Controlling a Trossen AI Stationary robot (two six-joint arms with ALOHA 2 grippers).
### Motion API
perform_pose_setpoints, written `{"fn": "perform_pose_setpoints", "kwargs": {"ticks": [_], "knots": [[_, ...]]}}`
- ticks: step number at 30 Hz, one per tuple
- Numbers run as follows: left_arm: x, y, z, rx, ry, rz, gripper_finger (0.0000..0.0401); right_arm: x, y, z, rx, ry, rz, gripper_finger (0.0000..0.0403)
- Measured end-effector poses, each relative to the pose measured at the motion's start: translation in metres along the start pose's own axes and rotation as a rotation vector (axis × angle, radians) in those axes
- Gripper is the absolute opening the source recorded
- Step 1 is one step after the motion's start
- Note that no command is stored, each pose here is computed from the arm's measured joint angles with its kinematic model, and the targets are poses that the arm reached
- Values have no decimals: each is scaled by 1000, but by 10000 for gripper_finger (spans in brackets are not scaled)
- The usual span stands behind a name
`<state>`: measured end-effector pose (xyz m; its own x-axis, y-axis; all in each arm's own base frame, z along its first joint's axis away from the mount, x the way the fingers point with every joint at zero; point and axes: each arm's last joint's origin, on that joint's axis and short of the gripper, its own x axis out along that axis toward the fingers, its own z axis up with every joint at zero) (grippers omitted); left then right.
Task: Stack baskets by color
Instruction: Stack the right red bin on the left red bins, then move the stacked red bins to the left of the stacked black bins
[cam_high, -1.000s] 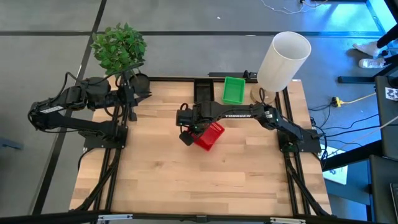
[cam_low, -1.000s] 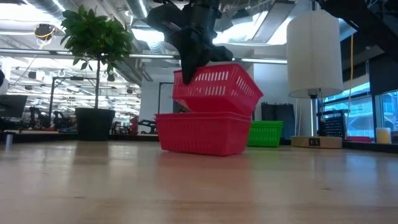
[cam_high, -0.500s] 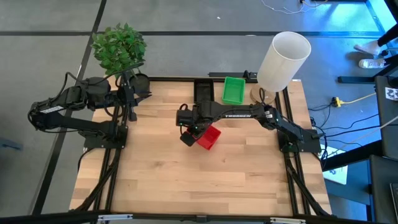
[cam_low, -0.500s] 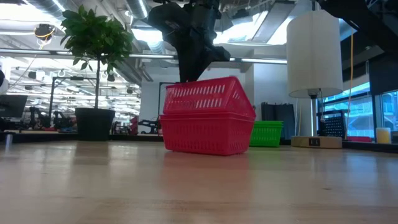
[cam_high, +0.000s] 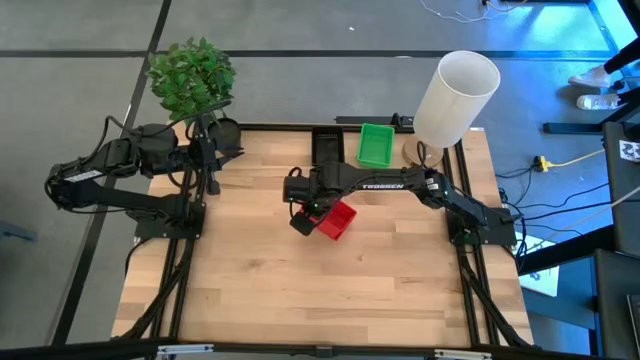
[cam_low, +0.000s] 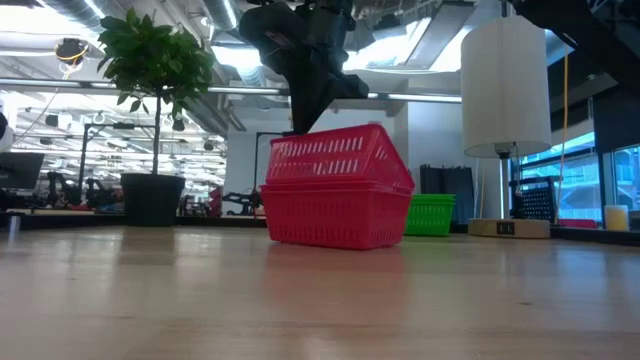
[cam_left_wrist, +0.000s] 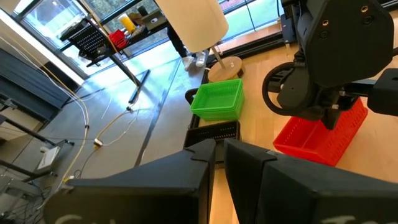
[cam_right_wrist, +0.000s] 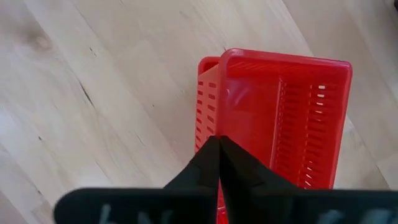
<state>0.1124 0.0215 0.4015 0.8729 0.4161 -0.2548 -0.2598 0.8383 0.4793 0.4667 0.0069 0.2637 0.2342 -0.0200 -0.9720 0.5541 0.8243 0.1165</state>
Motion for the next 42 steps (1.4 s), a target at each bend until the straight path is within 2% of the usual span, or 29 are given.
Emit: {"fn": "perform_pose_setpoints", "kwargs": {"ticks": [9,13,17,28,31,35,37,42], "knots": [[0,0,0,0,0,0,27,0,0,0,-25,-14,-20,2],[0,0,0,0,0,0,27,0,0,0,-49,29,44,2],[0,0,0,0,0,0,27,0,0,0,-78,36,55,6],[0,0,0,-1,0,0,27,0,-5,2,-88,39,33,82],[0,0,-1,-6,5,-3,27,-2,-9,-3,-86,85,-1,67],[0,-3,-6,-25,62,-28,27,-7,-16,-11,-92,146,-95,10],[1,-5,-10,-31,110,-46,27,-8,-16,-19,-110,199,-130,8],[3,-8,-15,-75,169,-60,20,-6,4,-35,-270,222,-96,2]]}}
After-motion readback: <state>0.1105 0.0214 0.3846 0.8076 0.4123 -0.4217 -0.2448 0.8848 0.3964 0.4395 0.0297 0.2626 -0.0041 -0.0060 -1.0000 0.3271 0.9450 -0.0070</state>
